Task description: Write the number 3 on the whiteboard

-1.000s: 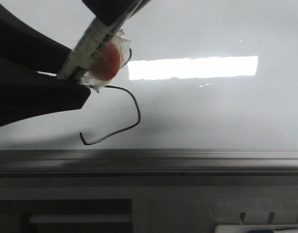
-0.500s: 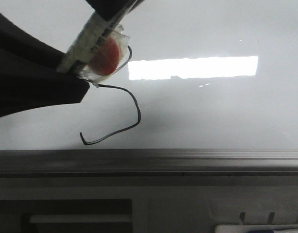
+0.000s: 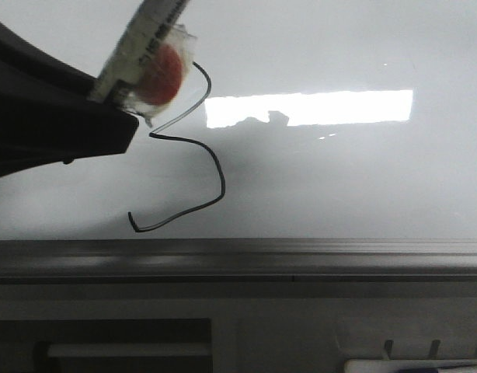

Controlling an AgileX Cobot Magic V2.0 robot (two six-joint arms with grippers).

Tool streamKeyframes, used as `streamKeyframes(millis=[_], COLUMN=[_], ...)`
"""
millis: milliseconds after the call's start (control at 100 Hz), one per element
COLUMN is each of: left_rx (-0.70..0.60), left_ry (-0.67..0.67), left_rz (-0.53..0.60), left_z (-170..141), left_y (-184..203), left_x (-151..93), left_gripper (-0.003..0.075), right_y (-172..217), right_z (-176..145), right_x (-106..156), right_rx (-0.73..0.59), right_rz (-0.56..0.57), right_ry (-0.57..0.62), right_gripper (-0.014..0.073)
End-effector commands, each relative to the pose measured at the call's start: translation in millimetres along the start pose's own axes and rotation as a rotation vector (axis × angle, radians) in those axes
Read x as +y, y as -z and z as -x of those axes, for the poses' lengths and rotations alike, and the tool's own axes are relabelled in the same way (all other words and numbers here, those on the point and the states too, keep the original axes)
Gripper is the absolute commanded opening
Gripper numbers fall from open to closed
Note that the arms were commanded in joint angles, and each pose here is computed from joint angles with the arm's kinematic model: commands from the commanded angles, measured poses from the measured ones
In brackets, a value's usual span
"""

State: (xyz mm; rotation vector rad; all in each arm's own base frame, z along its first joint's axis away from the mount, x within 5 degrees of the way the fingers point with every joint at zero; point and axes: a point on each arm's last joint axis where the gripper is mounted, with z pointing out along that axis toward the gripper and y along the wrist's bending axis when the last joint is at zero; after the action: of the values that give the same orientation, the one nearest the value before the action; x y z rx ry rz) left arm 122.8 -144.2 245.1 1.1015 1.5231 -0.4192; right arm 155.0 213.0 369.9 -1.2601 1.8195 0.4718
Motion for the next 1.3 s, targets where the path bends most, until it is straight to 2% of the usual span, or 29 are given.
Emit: streamKeyframes(millis=[0, 70, 170, 350, 480, 670, 820, 1290], left_rx=[-0.032, 0.002, -0.007, 0.001, -0.002, 0.041, 0.117, 0.122], left_ry=[0.353, 0.574, 0.691, 0.946, 0.975, 1.025, 1.007, 0.957], left_rz=[0.091, 0.142, 0.182, 0.238, 0.25, 0.324, 0.341, 0.342], left_z=[8.5, 3.2, 1.5, -3.3, -4.0, -14.4, -22.9, -23.2], left_y=[0.8, 1.3, 2.1, 2.8, 3.1, 6.7, 9.3, 9.6], left_x=[10.9, 14.9, 19.5, 22.9, 24.2, 36.5, 40.3, 41.6], left_gripper=[-0.0021, -0.0021, -0.0021, -0.0021, -0.0021, -0.0021, -0.0021, -0.002], right_y=[28.1, 40.1, 53.7, 60.6, 59.1, 58.6, 58.6, 58.6], right_z=[21.9, 23.6, 23.8, 23.5, 21.3, 19.7, 19.7, 19.7], right_x=[-10.9, -14.6, -17.8, -18.4, -17.6, -16.9, -16.9, -16.9], right_rx=[-0.204, -0.244, -0.273, -0.285, -0.258, -0.24, -0.24, -0.24], right_rz=[-0.09, -0.118, -0.144, -0.154, -0.142, -0.135, -0.135, -0.135], right_ry=[-0.009, -0.014, -0.019, -0.02, -0.021, -0.021, -0.021, -0.021], right_gripper=[0.0582, 0.0542, 0.0511, 0.0508, 0.0508, 0.0508, 0.0508, 0.0508])
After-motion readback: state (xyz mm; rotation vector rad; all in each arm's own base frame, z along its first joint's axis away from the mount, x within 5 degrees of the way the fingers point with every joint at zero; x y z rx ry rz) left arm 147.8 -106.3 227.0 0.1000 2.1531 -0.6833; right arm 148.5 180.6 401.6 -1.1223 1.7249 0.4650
